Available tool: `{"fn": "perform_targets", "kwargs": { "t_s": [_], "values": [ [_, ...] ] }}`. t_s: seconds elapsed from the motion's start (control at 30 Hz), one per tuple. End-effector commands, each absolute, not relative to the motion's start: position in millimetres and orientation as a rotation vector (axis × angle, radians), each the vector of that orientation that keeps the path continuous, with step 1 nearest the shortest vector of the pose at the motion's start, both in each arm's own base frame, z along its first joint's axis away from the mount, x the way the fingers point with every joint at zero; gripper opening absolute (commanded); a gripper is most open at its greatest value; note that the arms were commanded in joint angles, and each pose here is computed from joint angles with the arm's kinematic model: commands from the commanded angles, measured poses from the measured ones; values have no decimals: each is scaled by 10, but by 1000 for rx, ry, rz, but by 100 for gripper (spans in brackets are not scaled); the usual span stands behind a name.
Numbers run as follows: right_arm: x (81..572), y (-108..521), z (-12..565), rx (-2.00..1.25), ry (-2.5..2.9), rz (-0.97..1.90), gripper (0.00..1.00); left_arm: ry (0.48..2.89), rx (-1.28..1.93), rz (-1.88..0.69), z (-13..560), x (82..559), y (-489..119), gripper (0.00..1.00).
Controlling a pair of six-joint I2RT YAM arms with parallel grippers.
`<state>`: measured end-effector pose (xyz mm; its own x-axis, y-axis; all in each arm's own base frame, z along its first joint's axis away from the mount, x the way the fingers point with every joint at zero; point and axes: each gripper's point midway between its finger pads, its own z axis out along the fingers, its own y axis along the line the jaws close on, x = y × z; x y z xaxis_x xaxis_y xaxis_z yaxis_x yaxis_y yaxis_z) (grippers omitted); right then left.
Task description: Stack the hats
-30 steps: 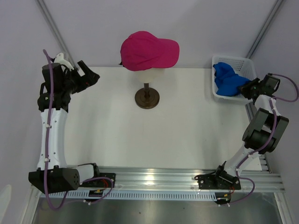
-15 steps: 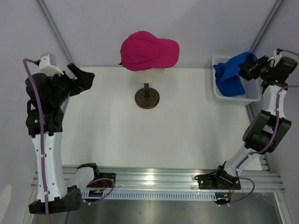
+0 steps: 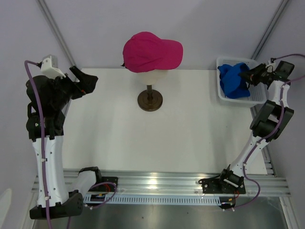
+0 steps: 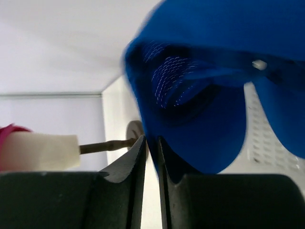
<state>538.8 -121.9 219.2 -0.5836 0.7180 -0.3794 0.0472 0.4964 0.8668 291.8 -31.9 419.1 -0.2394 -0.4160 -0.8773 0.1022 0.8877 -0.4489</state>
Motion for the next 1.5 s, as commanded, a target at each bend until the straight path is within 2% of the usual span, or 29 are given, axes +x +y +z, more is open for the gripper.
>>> {"fn": "perform_targets", "kwargs": {
  "t_s": [0.0, 0.1, 0.13, 0.2, 0.23, 0.33, 0.4, 0.43, 0.5, 0.53, 0.6, 0.67, 0.7, 0.83, 1.13, 1.27, 1.4, 1.47],
  "values": [
    [5272, -1264, 2055, 706, 2068, 957, 22, 1712, -233, -507, 4330, 2867, -343, 100],
    [5278, -1265, 2011, 720, 2088, 851, 39, 1717, -238, -502, 4301, 2864, -336, 100],
    [5285, -1268, 2001, 725, 2096, 809, 49, 1718, -237, -497, 4299, 2856, -330, 99],
    [5259, -1219, 1983, 726, 2121, 774, 60, 1723, -238, -487, 4282, 2845, -320, 99],
    [5244, -1155, 1988, 703, 2139, 727, 69, 1719, -235, -483, 4293, 2832, -318, 99],
    [5149, -1059, 2075, 645, 2146, 602, 79, 1721, -233, -484, 4256, 2823, -321, 100],
    [5103, -909, 2138, 585, 2146, 547, 82, 1716, -225, -481, 4251, 2811, -326, 100],
    [5054, -916, 2325, 559, 2104, 477, 86, 1715, -221, -473, 4250, 2806, -317, 100],
    [4936, -796, 2266, 529, 2118, 414, 90, 1717, -216, -468, 4246, 2800, -316, 99],
    [4880, -862, 2466, 534, 2054, 331, 95, 1717, -210, -465, 4245, 2799, -316, 100],
    [4732, -866, 2340, 576, 2046, 300, 100, 1719, -199, -467, 4242, 2793, -329, 99],
    [4640, -873, 2567, 575, 1950, 296, 100, 1721, -194, -471, 4236, 2791, -337, 99],
    [4553, -901, 2453, 596, 1955, 294, 99, 1723, -192, -474, 4233, 2794, -341, 100],
    [4458, -780, 2635, 450, 1890, 320, 99, 1720, -180, -490, 4245, 2795, -369, 100],
    [4544, -194, 2307, 199, 2026, 308, 98, 1723, -187, -505, 4221, 2818, -380, 100],
    [4617, -120, 2106, 269, 2088, 236, 98, 1727, -193, -495, 4210, 2840, -361, 99],
    [4622, -399, 1949, 410, 2106, -22, 97, 1737, -193, -488, 4182, 2858, -351, 100],
    [4640, -424, 1943, 412, 2102, -38, 97, 1741, -193, -483, 4164, 2867, -343, 100]
  ]
}}
